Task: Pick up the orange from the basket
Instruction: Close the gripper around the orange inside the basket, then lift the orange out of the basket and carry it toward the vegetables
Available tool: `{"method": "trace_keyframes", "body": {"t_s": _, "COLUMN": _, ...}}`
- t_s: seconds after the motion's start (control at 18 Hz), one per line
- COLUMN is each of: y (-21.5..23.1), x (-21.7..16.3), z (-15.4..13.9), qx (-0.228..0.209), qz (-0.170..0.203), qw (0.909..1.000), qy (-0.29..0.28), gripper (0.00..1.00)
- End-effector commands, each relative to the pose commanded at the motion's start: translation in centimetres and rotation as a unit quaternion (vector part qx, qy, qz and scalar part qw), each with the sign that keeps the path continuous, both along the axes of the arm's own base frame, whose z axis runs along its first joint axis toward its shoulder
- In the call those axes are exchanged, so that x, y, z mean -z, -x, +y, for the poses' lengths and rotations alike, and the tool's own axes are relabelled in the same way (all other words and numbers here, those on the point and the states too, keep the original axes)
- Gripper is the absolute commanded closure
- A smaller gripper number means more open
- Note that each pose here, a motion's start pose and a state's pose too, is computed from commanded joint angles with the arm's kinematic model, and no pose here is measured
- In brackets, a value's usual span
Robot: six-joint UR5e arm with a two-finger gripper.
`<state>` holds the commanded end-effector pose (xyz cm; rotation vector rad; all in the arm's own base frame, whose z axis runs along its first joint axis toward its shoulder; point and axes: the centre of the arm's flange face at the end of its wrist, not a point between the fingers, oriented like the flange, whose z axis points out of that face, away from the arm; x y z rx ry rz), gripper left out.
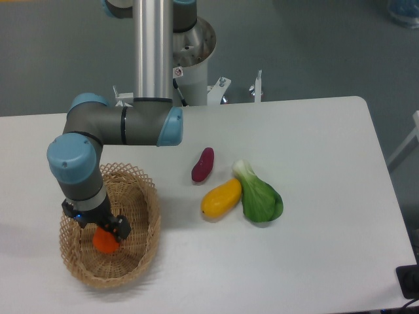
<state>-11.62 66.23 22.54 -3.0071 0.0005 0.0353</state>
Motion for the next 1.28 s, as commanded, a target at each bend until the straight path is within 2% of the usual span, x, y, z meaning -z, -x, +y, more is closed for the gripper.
{"method": "trace_keyframes", "body": {"t_s": 0.17, "y": 0.1, "x": -0.4, "z": 0.0, "qx": 0.0, "qz": 0.001, "qw": 1.0, "qy": -0.003, "gripper": 0.21}}
{"method": "trace_keyframes", "body": {"t_s": 0.39, "y": 0.2, "x": -1.0, "z": 0.2, "qx": 0.004, "qz": 0.005, "qw": 1.0, "qy": -0.007, "gripper": 0.33}}
{"method": "trace_keyframes", "body": {"t_s": 0.78, "y": 0.6, "x": -1.2, "z": 0.0, "qx": 0.011, "qz": 0.01, "qw": 0.9999, "qy": -0.005, "gripper": 0.42}}
{"method": "trace_keyframes", "body": {"t_s": 1.06, "y": 0.7, "x": -1.3, "z": -0.1, "qx": 0.011, "qz": 0.011, "qw": 0.9999, "qy": -0.005, "gripper": 0.55}}
{"method": "trace_keyframes", "body": {"t_s": 1.28, "y": 0.9, "x": -2.7, "z": -0.1, "qx": 0.021, "qz": 0.021, "qw": 0.9995, "qy": -0.013, "gripper": 0.55}}
